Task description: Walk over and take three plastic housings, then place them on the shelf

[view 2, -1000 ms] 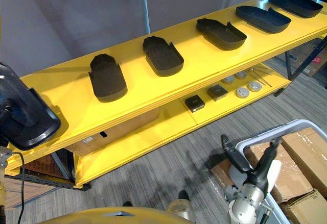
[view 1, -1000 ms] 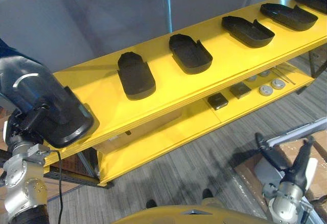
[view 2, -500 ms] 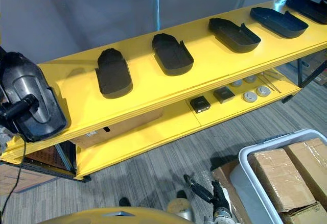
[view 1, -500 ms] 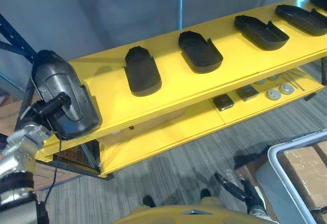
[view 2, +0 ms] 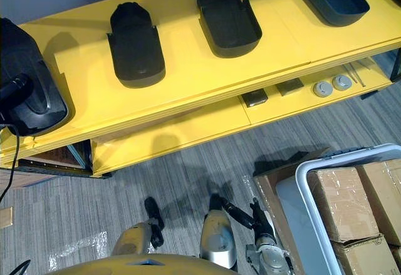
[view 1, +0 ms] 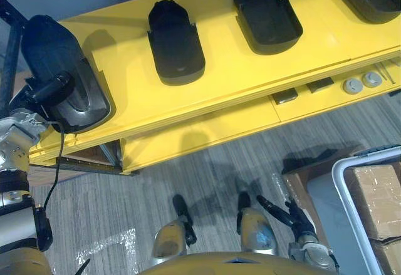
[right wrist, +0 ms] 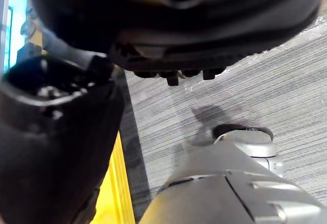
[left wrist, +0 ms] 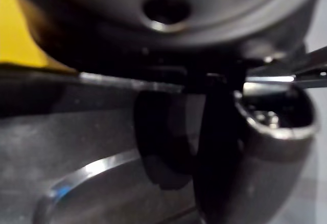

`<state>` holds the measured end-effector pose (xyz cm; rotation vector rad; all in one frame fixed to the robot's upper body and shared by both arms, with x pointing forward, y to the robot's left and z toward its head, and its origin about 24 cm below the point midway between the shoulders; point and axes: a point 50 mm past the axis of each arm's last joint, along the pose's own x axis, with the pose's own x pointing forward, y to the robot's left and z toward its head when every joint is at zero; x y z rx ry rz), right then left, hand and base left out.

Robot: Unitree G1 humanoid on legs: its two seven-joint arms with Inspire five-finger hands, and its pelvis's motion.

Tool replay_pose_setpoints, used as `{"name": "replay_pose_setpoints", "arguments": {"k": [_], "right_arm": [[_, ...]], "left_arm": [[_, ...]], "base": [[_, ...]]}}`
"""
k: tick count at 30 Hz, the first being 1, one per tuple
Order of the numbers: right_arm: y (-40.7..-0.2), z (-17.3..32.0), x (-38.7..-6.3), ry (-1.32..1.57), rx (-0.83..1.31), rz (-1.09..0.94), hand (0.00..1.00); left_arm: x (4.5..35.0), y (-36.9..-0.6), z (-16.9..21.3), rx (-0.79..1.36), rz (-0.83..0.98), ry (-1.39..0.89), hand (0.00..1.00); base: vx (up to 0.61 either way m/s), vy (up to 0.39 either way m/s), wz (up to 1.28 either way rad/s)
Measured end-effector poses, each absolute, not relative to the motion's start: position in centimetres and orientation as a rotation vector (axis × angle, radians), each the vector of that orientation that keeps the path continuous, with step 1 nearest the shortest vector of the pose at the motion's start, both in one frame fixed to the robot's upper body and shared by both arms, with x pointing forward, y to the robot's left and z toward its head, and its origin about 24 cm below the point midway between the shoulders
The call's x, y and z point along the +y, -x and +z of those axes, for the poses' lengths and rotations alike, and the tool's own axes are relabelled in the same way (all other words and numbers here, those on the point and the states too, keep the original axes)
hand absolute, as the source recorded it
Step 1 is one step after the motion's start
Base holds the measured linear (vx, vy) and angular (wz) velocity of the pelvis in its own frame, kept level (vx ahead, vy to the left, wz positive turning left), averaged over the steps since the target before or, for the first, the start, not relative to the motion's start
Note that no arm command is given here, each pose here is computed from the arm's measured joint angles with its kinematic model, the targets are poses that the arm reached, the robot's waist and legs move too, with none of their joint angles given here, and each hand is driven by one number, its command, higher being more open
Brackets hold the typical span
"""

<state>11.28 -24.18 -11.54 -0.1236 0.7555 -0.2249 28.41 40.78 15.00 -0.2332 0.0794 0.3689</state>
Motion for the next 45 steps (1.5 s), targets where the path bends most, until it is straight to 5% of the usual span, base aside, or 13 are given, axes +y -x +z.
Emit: {"name": "replay_pose_setpoints", "arguments": {"k": [1,22,37,45], "right_arm": [[-11.4,-11.5,-24.2,0.123,0.753,-0.226,1.0],[-11.9,-11.1,-23.9,0.052,0.728,-0.249,1.0],[-10.4,-12.3,-23.5,0.098,0.802,-0.294,1.0],[-9.5,-12.1,-24.5,0.11,0.765,-0.575,1.0]], "left_arm": [[40.9,-28.3,15.2,0.081,0.366,0.228,1.0],[43.9,-28.5,21.0,0.101,0.685,-0.126,1.0],[43.6,-28.8,21.7,0.178,0.674,-0.376,1.0],[41.9,-28.7,23.9,0.021,0.599,-0.527,1.0]], "base": [[0.0,0.0,0.0],[0.02,-0.006,-0.07],[0.01,0.009,-0.06],[0.1,0.022,-0.02]]}}
